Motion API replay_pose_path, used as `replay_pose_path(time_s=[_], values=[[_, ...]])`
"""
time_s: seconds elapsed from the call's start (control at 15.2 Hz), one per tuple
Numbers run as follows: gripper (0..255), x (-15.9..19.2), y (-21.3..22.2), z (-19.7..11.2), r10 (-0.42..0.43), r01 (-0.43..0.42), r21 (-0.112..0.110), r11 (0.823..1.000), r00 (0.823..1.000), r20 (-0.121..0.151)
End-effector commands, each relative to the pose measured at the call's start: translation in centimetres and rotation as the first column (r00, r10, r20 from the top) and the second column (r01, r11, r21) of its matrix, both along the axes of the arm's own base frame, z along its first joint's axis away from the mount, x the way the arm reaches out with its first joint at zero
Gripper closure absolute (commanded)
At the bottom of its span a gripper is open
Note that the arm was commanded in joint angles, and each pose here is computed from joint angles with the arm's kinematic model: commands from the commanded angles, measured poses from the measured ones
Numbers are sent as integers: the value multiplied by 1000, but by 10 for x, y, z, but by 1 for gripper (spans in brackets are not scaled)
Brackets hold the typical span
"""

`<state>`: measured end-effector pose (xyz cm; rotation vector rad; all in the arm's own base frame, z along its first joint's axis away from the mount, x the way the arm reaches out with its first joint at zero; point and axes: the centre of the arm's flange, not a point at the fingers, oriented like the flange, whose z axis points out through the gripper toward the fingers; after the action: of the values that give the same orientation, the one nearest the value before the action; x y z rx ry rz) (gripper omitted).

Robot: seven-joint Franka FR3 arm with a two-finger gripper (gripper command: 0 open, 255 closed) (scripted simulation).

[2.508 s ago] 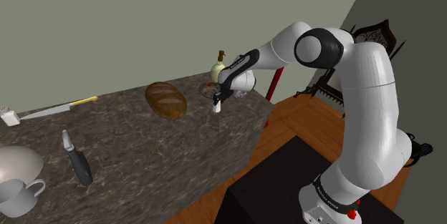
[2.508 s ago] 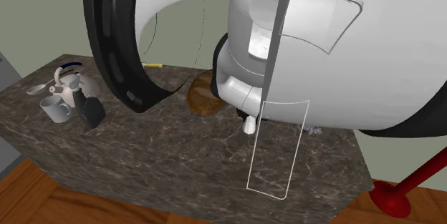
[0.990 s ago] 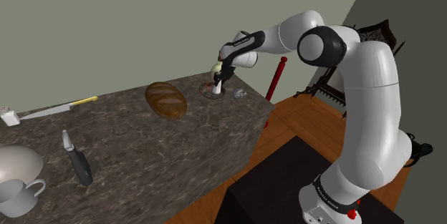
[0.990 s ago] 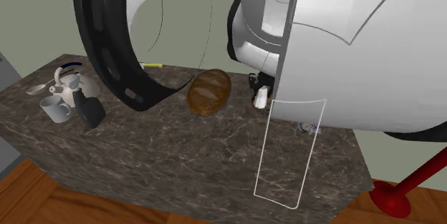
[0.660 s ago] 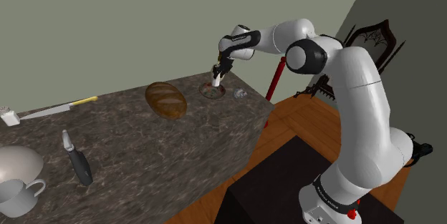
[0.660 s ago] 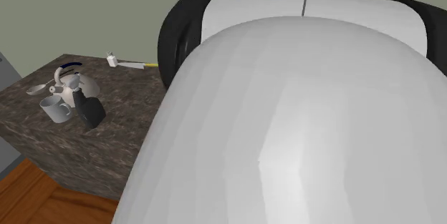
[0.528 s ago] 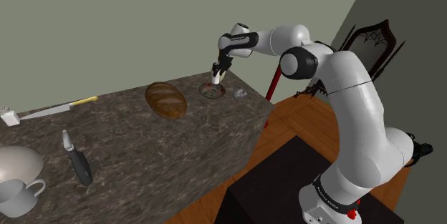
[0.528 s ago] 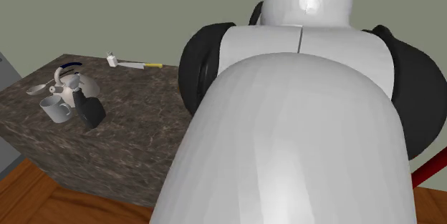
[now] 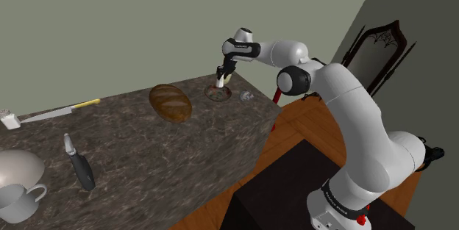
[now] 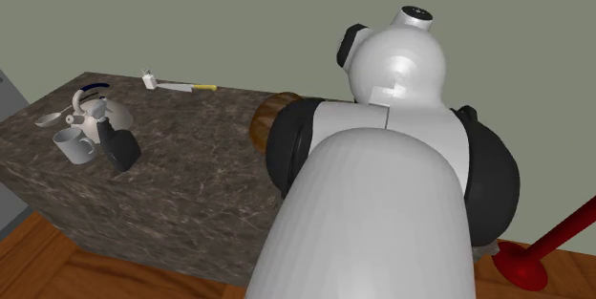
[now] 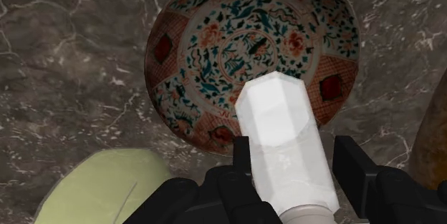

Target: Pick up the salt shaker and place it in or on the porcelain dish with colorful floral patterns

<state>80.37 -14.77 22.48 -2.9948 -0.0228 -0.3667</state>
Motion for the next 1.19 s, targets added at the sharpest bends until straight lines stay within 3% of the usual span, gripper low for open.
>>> replay_pose_path(time_s=[0.0,0.53,1.06,1.12], values=[[255,0,0,-10,0,0,0,1000,1000,0],[255,0,0,-53,0,0,0,1000,1000,0],[255,0,0,-53,0,0,0,1000,1000,0],[0,0,0,-53,0,0,0,1000,1000,0]])
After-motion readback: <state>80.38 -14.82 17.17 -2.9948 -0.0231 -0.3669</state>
